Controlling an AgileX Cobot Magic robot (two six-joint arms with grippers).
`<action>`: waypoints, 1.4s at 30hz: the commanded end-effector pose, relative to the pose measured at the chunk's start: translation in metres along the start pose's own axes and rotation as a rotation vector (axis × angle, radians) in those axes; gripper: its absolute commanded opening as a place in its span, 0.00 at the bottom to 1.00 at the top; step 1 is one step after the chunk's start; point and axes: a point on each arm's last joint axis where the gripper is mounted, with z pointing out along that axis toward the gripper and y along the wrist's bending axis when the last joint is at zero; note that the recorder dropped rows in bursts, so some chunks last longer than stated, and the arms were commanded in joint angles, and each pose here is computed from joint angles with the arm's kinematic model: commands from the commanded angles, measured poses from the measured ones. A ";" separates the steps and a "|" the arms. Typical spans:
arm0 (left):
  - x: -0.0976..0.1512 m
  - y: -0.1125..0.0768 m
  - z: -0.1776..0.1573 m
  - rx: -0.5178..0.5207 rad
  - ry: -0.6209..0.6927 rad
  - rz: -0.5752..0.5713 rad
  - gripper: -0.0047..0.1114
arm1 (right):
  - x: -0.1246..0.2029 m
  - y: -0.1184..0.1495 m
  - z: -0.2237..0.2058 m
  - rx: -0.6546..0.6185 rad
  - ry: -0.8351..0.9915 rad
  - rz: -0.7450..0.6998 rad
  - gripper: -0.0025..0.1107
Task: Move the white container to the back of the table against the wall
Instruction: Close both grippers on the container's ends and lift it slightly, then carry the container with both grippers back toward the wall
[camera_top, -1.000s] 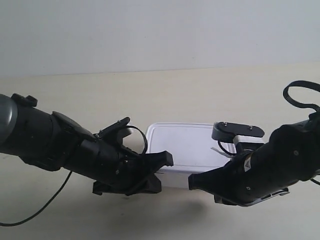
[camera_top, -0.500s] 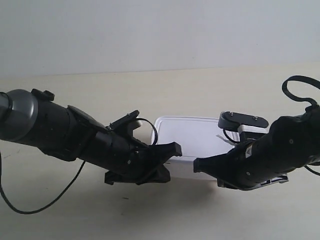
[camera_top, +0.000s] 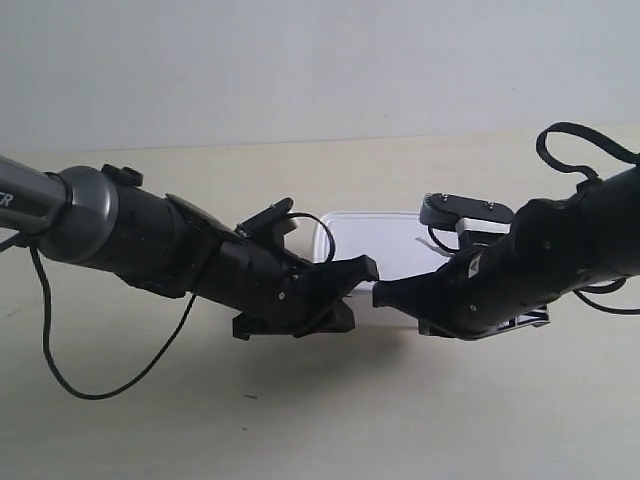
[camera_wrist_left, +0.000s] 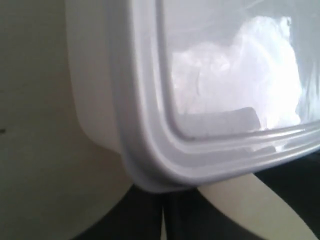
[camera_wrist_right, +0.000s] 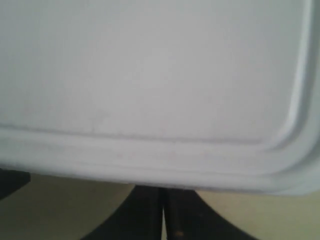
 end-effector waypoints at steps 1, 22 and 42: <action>-0.004 -0.002 0.008 -0.006 -0.012 0.014 0.04 | -0.015 -0.008 0.005 0.005 -0.042 0.025 0.02; -0.039 -0.006 0.036 0.002 -0.102 0.010 0.04 | -0.060 -0.014 0.015 0.006 -0.110 0.059 0.02; -0.069 0.000 0.036 -0.016 -0.218 -0.043 0.04 | -0.081 -0.035 0.027 0.034 -0.126 0.111 0.02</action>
